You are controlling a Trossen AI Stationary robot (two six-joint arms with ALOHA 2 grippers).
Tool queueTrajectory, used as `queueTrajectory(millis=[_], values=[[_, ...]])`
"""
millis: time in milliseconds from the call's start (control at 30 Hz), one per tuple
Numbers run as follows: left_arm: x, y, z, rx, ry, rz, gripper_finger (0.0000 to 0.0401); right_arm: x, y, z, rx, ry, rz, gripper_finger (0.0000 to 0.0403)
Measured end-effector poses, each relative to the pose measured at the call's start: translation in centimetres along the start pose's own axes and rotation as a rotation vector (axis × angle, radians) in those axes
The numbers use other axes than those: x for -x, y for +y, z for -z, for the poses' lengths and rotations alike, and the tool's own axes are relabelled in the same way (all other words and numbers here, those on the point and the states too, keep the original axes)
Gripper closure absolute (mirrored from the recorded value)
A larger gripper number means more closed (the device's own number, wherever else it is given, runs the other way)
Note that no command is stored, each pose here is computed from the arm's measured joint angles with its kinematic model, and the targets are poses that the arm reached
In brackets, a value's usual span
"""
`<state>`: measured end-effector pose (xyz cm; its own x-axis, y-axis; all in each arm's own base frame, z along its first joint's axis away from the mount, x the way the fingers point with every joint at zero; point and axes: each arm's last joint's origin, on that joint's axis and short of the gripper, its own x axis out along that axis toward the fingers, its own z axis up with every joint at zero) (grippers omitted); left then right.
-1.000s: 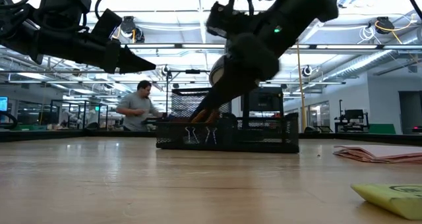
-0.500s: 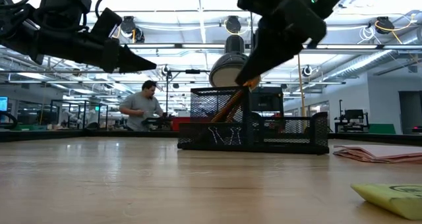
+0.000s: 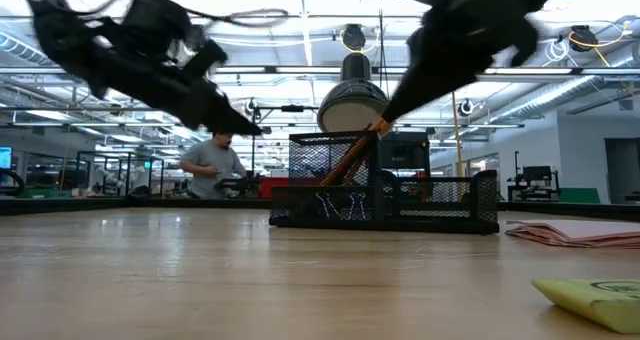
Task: Pick and place office supplies into organizer
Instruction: Adjust the black desk organizer
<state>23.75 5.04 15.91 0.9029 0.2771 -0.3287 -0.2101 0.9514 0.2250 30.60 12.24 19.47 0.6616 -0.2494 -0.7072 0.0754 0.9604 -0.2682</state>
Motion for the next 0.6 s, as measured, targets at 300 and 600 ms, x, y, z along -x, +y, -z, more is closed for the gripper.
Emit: queueTrajectory(millis=[300, 600], values=[[-6.5, 0.4, -0.2, 0.001, 0.093, 0.056, 0.0371, -1.0, 1.9, 4.2, -0.079, 0.158, -0.127, 0.0403], [-7.7, -0.6, -0.9, 0.006, 0.146, 0.178, 0.0371, -2.3, 1.6, 8.1, -0.178, 0.2, -0.168, 0.0403]])
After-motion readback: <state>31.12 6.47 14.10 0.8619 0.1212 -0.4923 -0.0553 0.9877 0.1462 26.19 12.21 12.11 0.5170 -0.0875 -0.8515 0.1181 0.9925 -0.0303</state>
